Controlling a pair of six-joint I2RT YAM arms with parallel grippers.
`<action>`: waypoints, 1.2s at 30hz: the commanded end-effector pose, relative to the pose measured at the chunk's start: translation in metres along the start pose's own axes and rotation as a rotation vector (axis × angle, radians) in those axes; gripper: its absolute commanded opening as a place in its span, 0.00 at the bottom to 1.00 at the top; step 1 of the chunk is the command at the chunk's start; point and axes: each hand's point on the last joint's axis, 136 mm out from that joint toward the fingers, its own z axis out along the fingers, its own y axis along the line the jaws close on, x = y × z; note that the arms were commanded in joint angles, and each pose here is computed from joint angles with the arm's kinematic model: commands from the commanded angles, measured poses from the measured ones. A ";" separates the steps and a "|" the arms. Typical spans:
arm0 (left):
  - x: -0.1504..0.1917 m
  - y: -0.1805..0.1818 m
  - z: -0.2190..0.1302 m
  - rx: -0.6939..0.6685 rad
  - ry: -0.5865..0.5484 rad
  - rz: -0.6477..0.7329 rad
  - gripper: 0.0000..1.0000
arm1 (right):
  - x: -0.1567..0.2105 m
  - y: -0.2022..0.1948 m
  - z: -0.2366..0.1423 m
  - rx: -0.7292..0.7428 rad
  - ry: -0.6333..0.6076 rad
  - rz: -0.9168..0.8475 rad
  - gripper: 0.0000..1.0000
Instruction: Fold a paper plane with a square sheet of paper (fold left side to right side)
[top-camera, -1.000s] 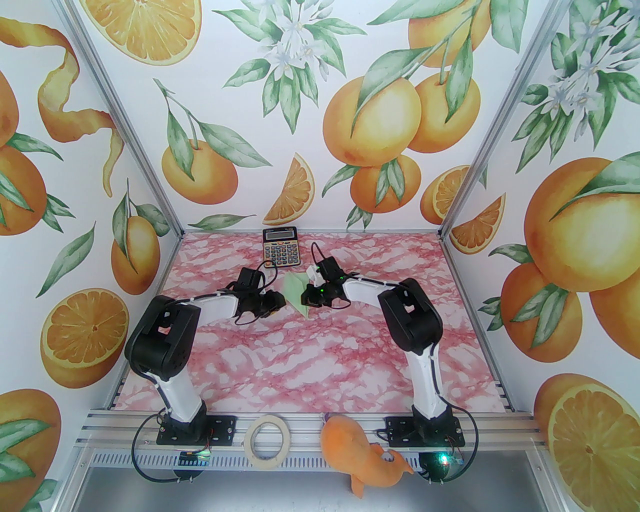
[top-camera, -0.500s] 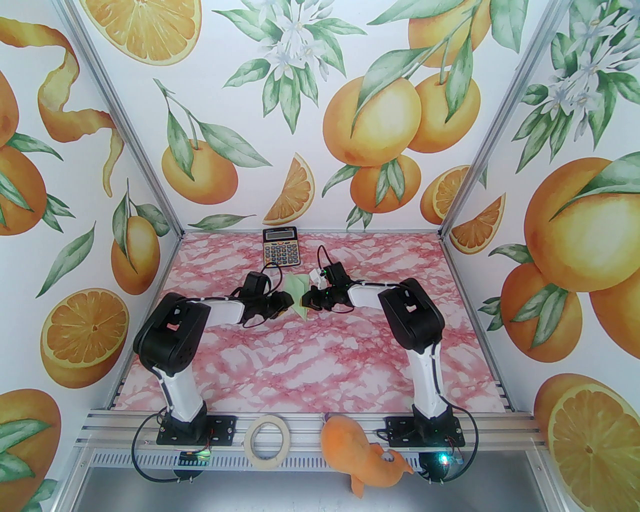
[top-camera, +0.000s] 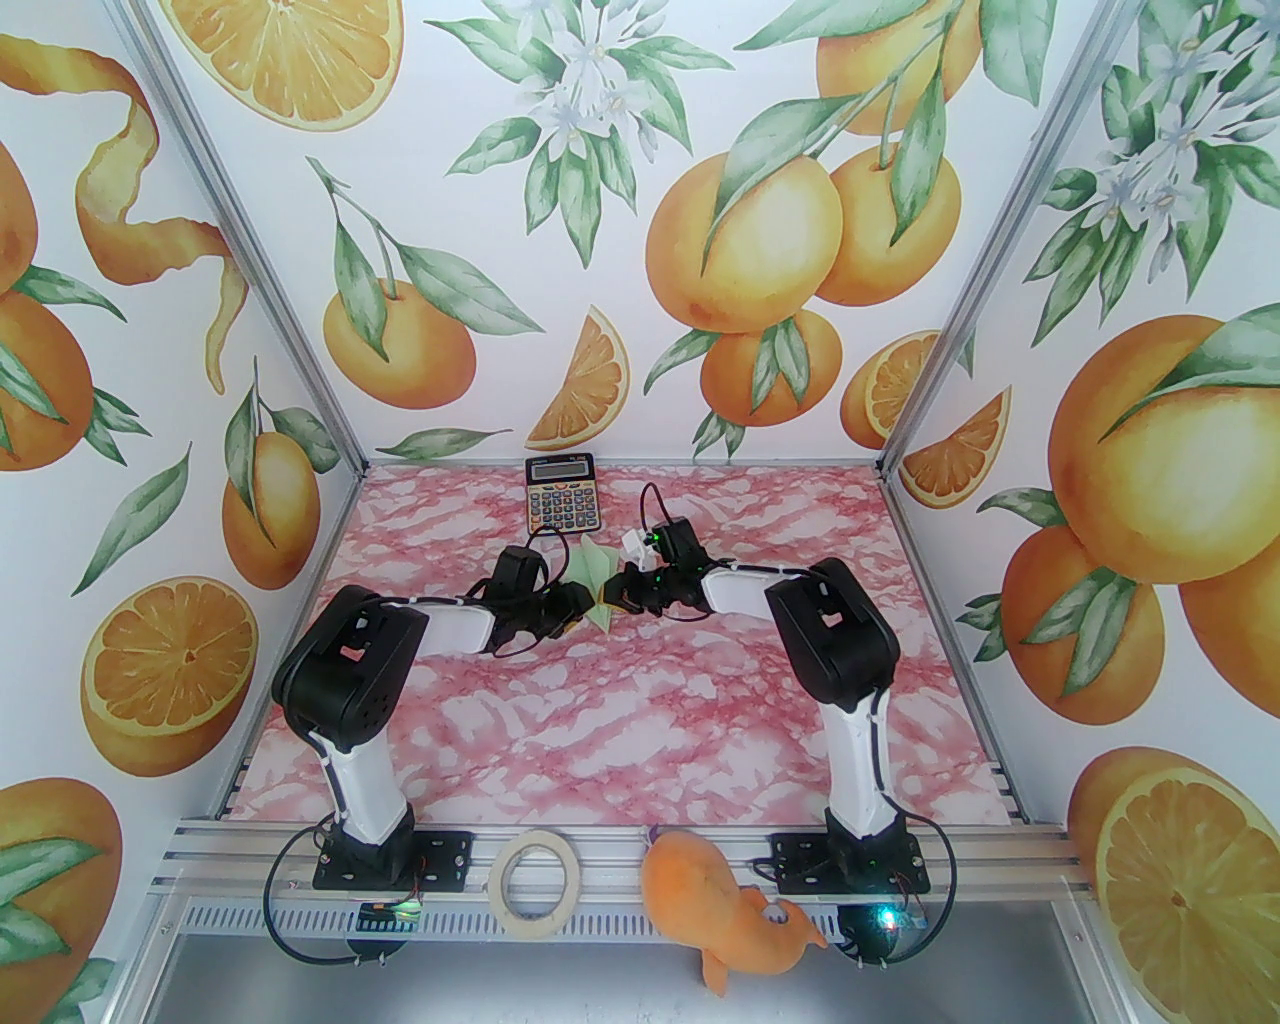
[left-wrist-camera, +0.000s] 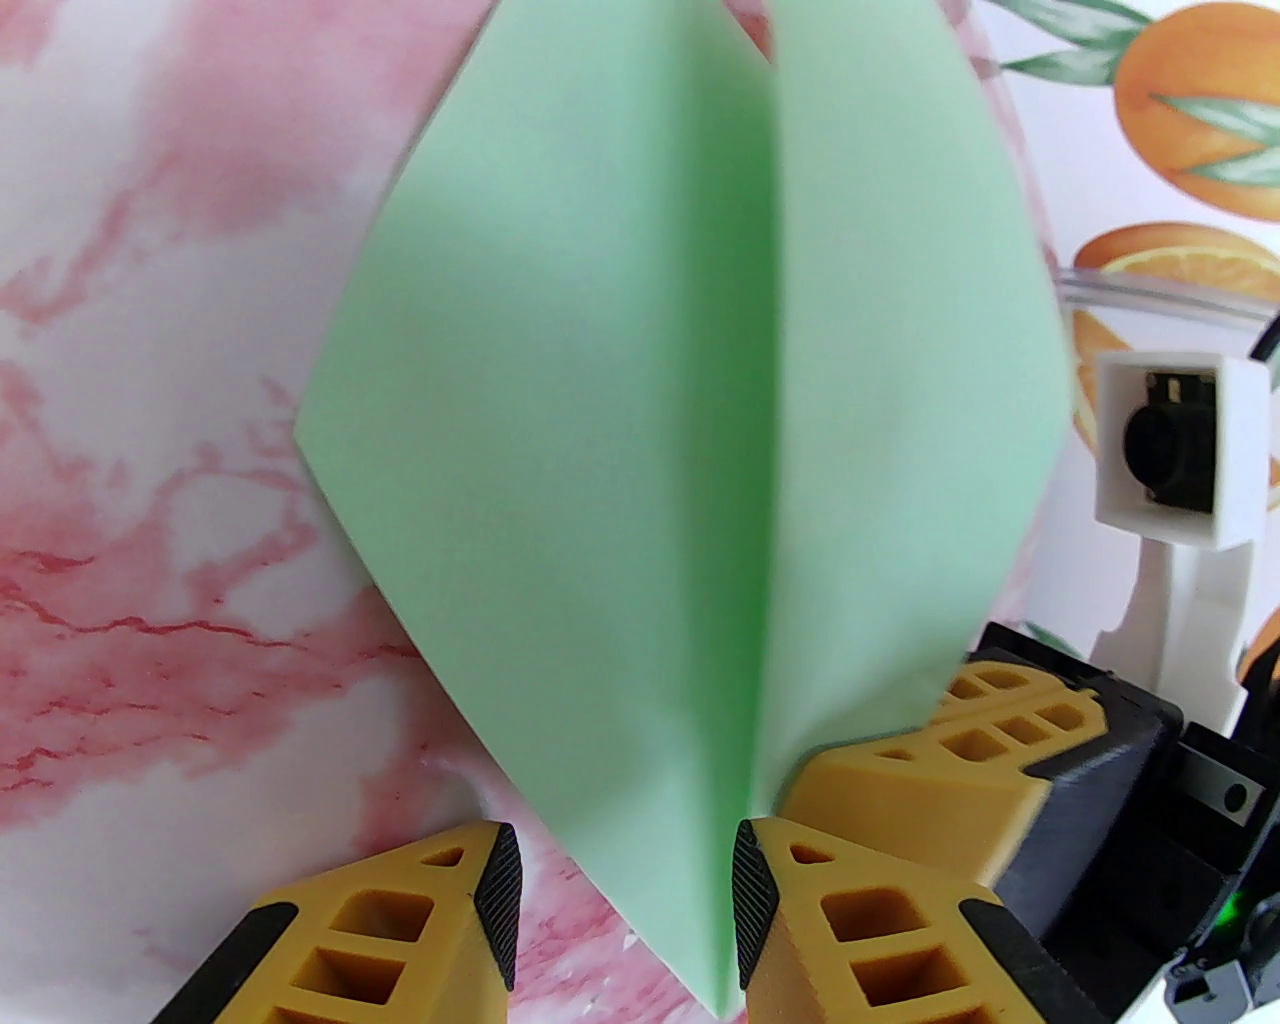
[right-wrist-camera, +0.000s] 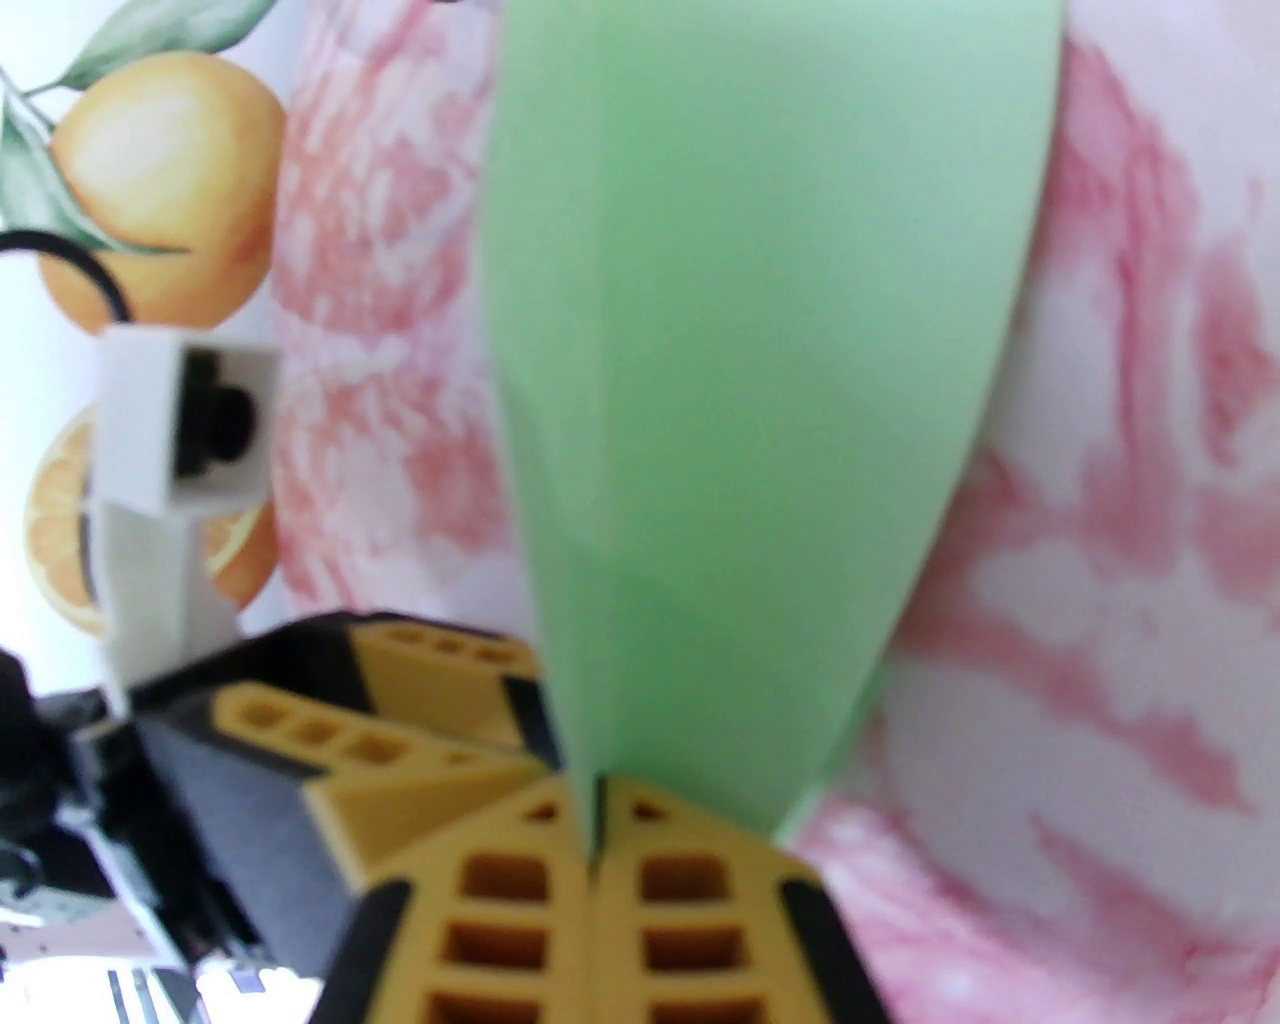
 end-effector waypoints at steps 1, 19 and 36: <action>0.014 0.000 0.009 0.064 0.029 -0.039 0.42 | -0.003 0.014 -0.008 -0.040 -0.015 -0.013 0.00; 0.001 -0.016 0.017 0.273 -0.054 -0.066 0.44 | 0.008 0.010 -0.007 -0.077 0.002 0.027 0.00; -0.009 -0.021 0.023 0.293 -0.081 -0.025 0.25 | 0.015 0.024 -0.014 -0.149 0.005 0.030 0.06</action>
